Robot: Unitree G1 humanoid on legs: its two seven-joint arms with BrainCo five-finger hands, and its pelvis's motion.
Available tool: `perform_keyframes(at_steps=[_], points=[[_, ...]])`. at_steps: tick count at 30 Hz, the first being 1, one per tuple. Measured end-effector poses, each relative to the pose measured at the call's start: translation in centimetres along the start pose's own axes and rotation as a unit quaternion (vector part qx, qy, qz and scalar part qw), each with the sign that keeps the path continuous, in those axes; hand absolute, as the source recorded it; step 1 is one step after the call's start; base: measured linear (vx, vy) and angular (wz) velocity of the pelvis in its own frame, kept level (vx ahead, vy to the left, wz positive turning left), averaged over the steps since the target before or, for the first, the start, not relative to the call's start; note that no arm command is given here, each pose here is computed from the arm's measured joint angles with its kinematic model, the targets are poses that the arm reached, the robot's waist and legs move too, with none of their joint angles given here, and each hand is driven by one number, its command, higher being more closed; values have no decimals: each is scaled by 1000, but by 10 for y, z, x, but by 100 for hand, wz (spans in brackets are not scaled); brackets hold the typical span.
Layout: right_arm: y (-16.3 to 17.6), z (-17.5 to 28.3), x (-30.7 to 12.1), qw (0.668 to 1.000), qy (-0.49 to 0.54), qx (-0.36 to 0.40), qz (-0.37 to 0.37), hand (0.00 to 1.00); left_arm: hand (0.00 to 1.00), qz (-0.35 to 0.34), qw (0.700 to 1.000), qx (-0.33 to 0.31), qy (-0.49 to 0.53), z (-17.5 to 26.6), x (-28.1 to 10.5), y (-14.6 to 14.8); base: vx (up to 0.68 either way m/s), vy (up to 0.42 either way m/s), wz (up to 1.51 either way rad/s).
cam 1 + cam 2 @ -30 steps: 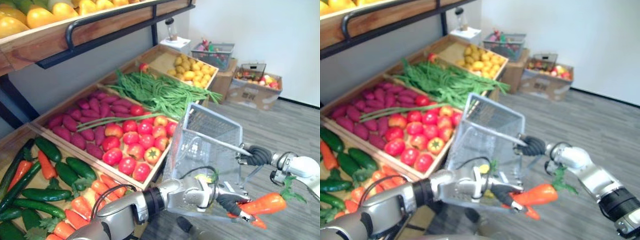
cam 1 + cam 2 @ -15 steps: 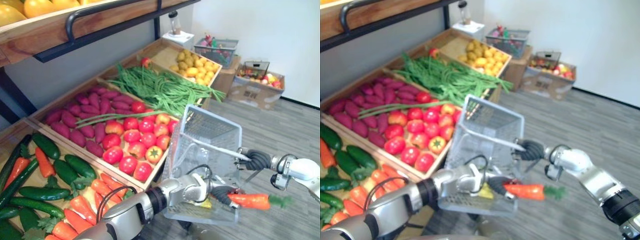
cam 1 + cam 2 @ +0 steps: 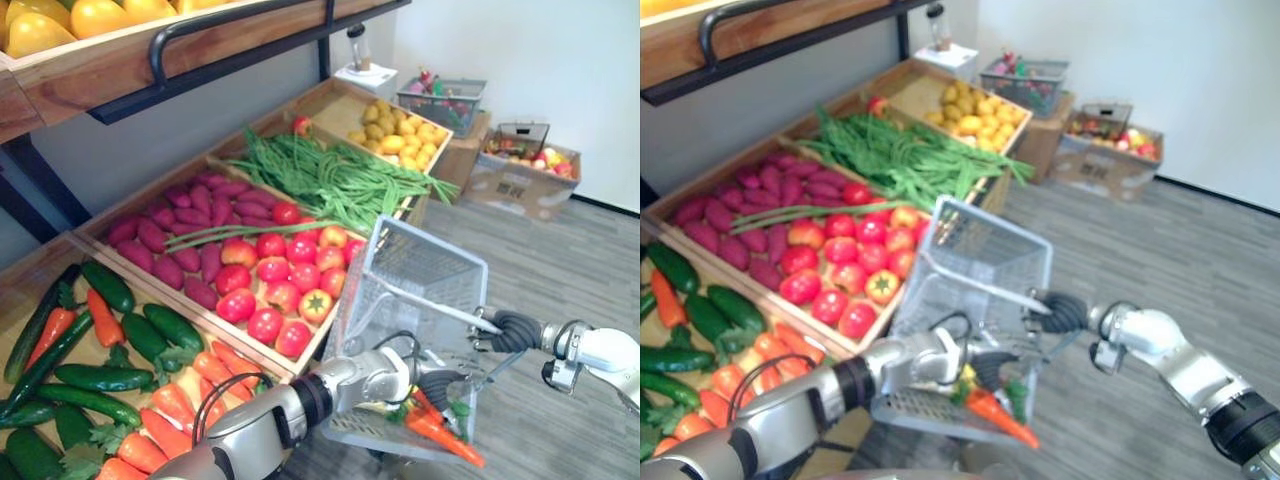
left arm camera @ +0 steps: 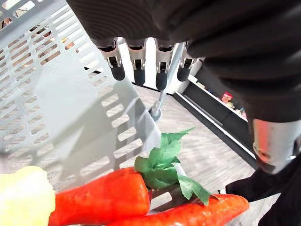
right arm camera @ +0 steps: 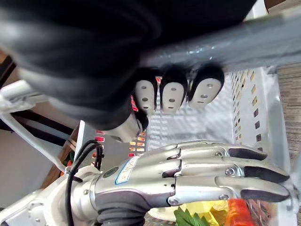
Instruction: Pick vegetable in the basket
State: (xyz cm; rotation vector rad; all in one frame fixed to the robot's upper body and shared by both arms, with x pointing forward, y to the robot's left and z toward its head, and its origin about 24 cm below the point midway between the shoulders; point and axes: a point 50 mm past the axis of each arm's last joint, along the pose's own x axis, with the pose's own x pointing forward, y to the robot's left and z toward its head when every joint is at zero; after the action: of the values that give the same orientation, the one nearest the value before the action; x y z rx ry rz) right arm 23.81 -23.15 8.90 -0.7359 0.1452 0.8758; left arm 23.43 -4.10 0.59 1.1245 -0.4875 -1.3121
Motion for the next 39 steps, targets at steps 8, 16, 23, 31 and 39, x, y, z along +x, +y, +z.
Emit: perform_keyframes(at_steps=[8,16,23,31,39], points=[[4,-7,-7,1000,6,20,-9,100,0,23,1000,4,-21,8,0,12,-7,-42,14],[5,-35,-26,994,42,78,-61,100,0,81,963,27,-255,99,-27,52,-51,-53,35],[6,-67,-45,984,103,116,-91,100,0,56,952,13,-300,104,-63,50,-60,-62,38],[16,-93,-77,967,165,152,-124,100,0,95,955,-12,-280,97,-103,52,-65,-53,53],[11,-95,-91,963,172,148,-148,100,0,209,952,-57,-215,81,-142,60,-13,-3,19]])
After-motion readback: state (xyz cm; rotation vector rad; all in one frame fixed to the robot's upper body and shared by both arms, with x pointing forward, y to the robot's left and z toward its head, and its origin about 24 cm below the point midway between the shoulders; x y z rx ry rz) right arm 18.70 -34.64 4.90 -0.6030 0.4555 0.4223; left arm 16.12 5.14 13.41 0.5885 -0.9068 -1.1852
